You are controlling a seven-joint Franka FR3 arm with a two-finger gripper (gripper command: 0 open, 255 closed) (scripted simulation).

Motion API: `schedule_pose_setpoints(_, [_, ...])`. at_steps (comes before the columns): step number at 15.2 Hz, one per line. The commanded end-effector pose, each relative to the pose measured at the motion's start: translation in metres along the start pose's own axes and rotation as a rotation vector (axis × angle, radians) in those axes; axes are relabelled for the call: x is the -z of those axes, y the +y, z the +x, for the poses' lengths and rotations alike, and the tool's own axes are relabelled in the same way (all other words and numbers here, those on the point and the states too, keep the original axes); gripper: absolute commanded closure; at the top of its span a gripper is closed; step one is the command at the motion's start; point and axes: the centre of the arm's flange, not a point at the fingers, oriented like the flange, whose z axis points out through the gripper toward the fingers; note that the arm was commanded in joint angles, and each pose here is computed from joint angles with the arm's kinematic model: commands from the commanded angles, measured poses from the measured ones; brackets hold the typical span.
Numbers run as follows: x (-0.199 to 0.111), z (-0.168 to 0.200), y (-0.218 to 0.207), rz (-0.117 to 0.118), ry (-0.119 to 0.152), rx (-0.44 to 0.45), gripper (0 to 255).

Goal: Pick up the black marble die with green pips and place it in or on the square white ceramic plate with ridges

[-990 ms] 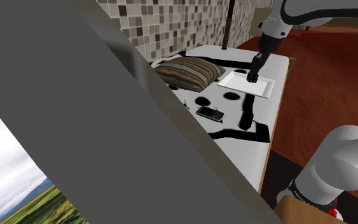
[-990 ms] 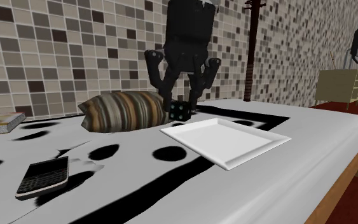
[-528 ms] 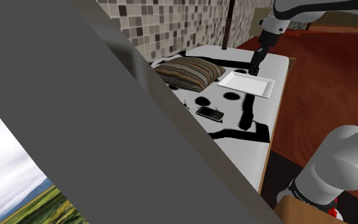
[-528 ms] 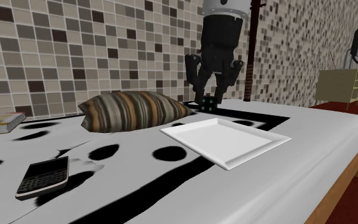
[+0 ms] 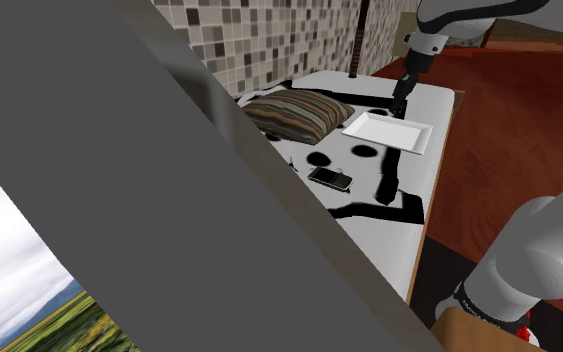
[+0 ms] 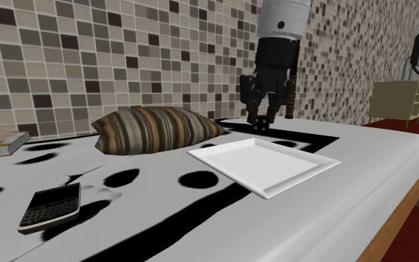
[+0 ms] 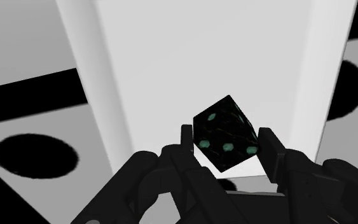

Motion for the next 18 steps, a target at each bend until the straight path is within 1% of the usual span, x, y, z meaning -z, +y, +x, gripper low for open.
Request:
schedule_pose_setpoints(1, [-0.011,-0.002,0.001,0.000,0.000,0.000,255])
schedule_pose_setpoints(11, [-0.061,-0.011,0.002,0.000,0.000,0.000,255])
schedule_pose_setpoints(18, [-0.061,-0.011,0.002,0.000,0.000,0.000,255])
